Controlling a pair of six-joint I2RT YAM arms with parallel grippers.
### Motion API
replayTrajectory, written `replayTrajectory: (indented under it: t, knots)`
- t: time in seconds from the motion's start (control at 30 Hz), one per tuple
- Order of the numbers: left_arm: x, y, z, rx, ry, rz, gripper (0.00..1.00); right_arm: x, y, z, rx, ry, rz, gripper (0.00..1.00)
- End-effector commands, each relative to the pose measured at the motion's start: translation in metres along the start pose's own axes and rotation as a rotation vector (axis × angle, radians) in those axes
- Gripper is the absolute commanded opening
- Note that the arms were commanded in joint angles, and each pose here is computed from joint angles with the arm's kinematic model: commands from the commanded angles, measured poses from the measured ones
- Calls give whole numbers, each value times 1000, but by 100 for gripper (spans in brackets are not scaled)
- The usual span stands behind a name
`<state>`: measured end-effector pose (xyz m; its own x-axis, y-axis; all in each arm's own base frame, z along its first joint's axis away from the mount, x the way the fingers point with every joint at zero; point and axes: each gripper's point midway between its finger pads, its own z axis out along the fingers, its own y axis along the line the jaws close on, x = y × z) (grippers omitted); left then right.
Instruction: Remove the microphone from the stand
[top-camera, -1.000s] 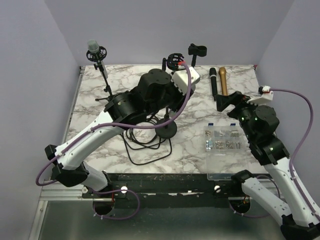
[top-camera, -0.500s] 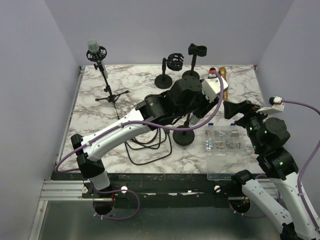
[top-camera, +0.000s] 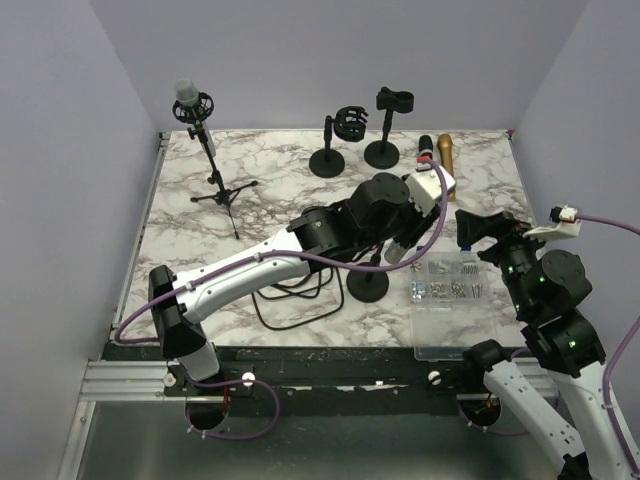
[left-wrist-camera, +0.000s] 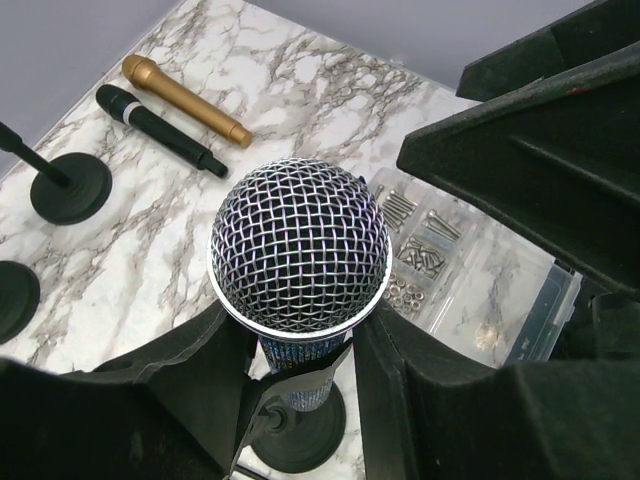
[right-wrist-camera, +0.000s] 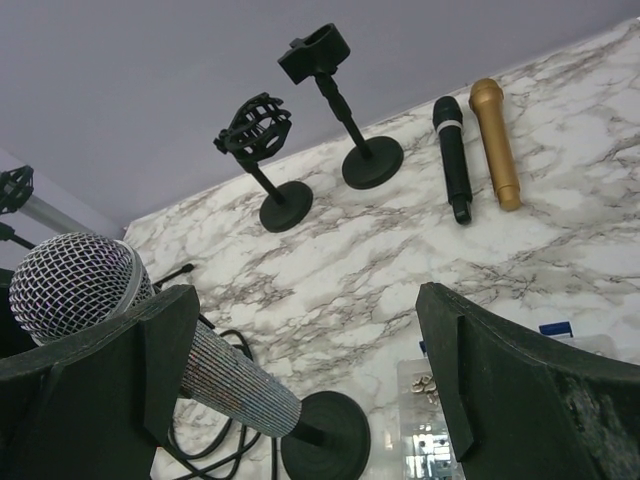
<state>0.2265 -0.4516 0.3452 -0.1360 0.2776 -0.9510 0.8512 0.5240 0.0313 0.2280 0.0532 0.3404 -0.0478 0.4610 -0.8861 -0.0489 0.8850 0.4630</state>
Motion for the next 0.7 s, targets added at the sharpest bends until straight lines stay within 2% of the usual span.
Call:
replayTrajectory:
  t: [0.0,0.1,0.37,0.47,0.67]
  knots:
    - [-25,1,-21,-16,-112,-70,34,5,-2,-4,2,23,-14,100]
    - [-31,3,-29,-16,-130,-71,53,6,6,-4,-37,48,-24,100]
    - [-48,-4,-57,47,-201,-63,81,14,44,-6,-254,105,-75,100]
    - [-53,-5,-68,64,-216,-67,98,16,58,-7,-330,126,-95,100]
    - [-60,0,-99,73,-262,-67,99,22,91,-19,-542,166,-150,100]
